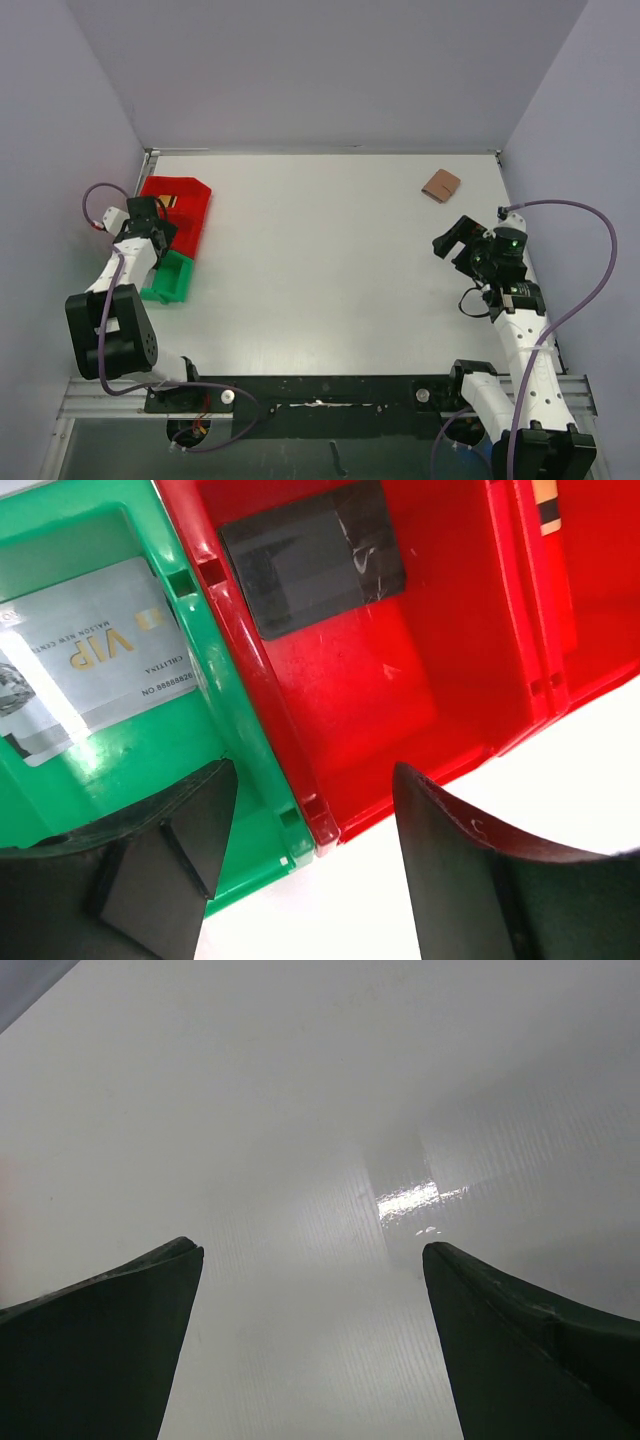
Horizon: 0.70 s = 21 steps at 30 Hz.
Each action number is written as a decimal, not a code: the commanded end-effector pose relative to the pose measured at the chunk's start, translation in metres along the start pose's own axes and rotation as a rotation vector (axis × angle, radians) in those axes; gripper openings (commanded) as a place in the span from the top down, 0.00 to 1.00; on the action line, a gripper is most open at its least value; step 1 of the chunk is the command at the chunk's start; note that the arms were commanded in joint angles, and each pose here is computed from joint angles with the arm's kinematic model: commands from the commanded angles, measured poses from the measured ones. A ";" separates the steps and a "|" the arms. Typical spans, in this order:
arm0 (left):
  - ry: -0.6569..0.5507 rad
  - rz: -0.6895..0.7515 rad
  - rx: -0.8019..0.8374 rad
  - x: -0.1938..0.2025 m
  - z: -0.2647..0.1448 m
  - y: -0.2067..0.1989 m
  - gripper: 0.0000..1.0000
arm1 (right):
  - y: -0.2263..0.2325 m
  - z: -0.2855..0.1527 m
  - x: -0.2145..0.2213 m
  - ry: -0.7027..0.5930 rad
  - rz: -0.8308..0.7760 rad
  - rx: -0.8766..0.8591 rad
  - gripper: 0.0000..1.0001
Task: Take the credit cards out of the card holder
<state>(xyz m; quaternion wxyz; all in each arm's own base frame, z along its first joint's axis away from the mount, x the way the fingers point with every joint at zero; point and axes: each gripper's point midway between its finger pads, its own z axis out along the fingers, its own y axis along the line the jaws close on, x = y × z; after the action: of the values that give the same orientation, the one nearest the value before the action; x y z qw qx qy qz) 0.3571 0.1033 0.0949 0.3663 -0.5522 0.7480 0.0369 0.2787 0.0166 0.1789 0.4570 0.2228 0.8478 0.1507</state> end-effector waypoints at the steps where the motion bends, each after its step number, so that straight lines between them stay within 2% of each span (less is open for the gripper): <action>1: -0.004 -0.019 0.064 -0.008 0.007 -0.022 0.40 | 0.002 -0.001 -0.018 -0.041 0.017 0.020 0.02; 10: 0.023 0.009 0.104 0.001 0.008 -0.024 0.62 | -0.005 0.000 -0.015 -0.003 0.035 0.075 0.02; 15: 0.040 0.025 0.131 0.006 0.003 -0.022 0.69 | -0.010 -0.001 -0.016 -0.008 0.037 0.102 0.02; 21: 0.074 0.036 0.183 0.017 -0.007 -0.023 0.71 | -0.014 -0.001 -0.014 -0.002 0.036 0.124 0.02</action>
<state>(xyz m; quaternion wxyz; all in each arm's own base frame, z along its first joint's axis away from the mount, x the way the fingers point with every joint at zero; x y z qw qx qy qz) 0.3597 0.0871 0.0741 0.3483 -0.5273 0.7750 -0.0018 0.2746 0.0049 0.1638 0.4170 0.2580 0.8639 0.1149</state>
